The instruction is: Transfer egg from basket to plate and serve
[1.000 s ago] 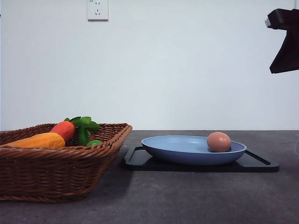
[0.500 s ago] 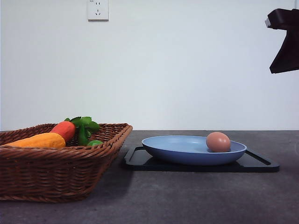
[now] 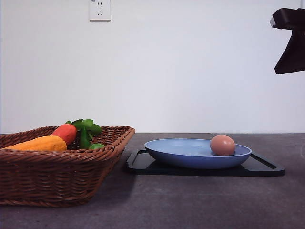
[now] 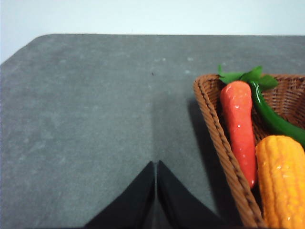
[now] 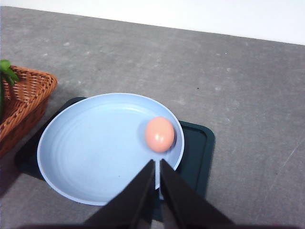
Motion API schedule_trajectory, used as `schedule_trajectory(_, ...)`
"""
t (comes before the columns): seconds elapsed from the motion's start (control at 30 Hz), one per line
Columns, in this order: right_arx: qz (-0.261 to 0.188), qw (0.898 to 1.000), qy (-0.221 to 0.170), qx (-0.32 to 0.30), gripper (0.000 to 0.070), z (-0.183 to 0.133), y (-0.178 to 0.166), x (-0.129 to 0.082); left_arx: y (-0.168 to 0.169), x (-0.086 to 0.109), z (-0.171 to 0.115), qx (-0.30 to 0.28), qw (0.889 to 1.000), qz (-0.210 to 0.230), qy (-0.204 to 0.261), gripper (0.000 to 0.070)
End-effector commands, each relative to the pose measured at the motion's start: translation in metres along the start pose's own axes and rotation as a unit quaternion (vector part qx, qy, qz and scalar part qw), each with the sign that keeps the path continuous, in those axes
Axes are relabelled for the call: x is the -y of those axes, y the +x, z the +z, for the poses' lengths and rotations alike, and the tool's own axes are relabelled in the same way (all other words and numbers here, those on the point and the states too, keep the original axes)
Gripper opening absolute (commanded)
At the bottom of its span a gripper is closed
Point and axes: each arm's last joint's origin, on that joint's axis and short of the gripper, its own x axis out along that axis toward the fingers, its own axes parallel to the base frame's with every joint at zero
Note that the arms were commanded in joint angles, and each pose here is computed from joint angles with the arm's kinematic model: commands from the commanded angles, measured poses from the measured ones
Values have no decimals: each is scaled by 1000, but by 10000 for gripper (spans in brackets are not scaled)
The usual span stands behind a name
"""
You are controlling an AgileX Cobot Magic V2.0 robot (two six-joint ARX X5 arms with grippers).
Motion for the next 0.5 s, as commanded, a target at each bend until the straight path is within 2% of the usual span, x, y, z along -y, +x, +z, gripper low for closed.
schedule_trajectory(0.0, 3, 1000, 9, 7, 0, 3, 0, -1, 3, 0, -9, -13, 1000, 2, 0, 0)
schedule_trajectory(0.13, 3, 1000, 9, 7, 0, 3, 0, -1, 3, 0, -6, 4, 1000, 2, -1, 0)
schedule_trajectory(0.47, 3, 1000, 9, 7, 0, 3, 0, -1, 3, 0, -6, 5, 1000, 2, -1, 0)
